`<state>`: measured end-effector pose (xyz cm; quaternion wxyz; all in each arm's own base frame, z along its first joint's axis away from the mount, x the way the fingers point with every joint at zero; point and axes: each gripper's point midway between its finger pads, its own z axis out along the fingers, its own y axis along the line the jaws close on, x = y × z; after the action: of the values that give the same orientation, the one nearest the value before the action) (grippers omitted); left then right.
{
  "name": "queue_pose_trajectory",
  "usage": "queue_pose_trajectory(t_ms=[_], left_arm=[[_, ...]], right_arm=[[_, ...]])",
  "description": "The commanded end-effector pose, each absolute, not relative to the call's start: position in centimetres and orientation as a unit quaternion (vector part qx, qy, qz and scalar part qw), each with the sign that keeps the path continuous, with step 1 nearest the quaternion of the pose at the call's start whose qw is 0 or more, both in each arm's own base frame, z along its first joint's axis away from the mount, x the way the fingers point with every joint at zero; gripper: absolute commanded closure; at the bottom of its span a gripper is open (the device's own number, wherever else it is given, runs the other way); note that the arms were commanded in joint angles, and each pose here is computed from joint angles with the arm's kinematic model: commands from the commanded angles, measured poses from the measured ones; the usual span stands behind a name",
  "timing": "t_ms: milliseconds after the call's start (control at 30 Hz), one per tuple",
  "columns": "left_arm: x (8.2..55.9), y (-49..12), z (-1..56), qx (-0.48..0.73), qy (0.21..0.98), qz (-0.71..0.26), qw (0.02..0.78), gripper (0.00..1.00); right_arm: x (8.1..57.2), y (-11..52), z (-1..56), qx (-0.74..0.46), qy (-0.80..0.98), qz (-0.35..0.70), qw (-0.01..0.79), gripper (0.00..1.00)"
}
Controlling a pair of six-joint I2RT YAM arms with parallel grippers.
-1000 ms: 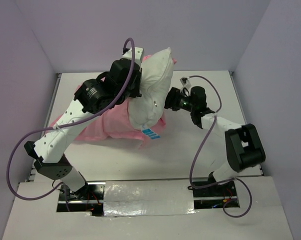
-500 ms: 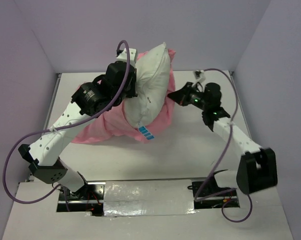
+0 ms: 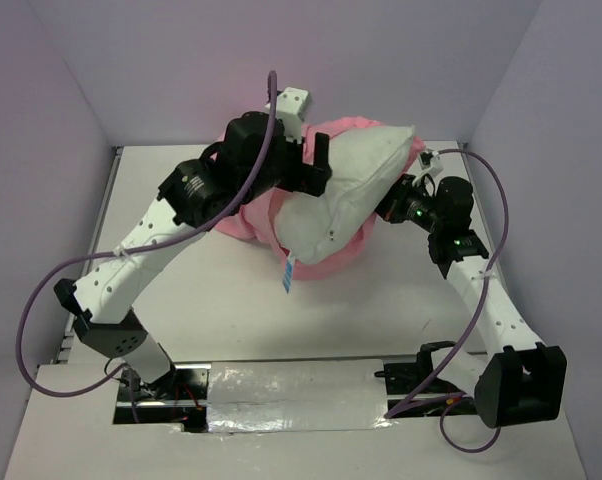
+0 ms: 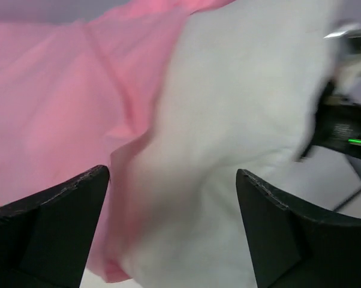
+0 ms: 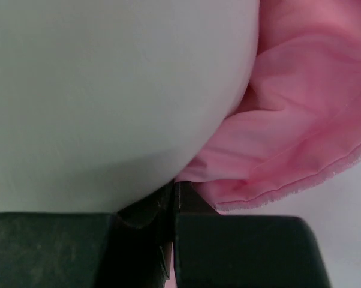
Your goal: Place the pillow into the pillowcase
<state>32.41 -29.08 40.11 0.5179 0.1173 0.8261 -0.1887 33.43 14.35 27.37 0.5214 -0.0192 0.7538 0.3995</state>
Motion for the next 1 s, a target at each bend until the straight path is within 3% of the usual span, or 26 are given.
queue_pose_trajectory(t_ms=[0,133,300,433,467,533,667,800,933,967], left_arm=[[27.1,-34.1,49.1,0.211,0.721,-0.308,0.583,0.01],[23.6,-37.1,49.3,0.263,0.707,-0.306,0.581,0.01],[22.2,-42.0,42.4,0.334,0.742,-0.301,0.498,0.05],[25.5,-42.0,34.7,0.302,0.811,-0.21,0.455,0.29],[27.4,-40.6,31.6,0.259,0.849,-0.176,0.425,0.45],[29.7,-37.5,27.4,0.203,0.888,-0.108,0.399,0.59],[32.3,-34.8,20.9,0.143,0.922,-0.099,0.346,0.68],[33.5,-30.7,18.2,0.066,0.936,0.013,0.345,0.77],[35.8,-29.6,15.1,0.015,0.94,0.035,0.339,1.0],[36.4,-29.1,14.7,-0.008,0.939,0.042,0.34,1.0]], right_arm=[[33.5,14.6,31.0,-0.05,0.722,0.396,0.565,1.0],[33.6,14.9,30.4,-0.042,0.726,0.409,0.551,1.0],[33.3,15.3,30.7,-0.036,0.721,0.428,0.544,1.0],[32.3,15.7,31.5,-0.041,0.707,0.453,0.541,1.0],[31.8,15.5,31.9,-0.041,0.704,0.453,0.545,1.0],[31.3,15.0,32.2,-0.036,0.704,0.445,0.553,1.0],[28.9,15.2,33.1,-0.054,0.693,0.465,0.549,1.0],[26.0,15.9,33.8,-0.08,0.679,0.493,0.538,1.0],[22.9,16.5,35.3,-0.119,0.663,0.514,0.532,1.0],[22.3,16.6,35.5,-0.124,0.66,0.514,0.534,1.0]])
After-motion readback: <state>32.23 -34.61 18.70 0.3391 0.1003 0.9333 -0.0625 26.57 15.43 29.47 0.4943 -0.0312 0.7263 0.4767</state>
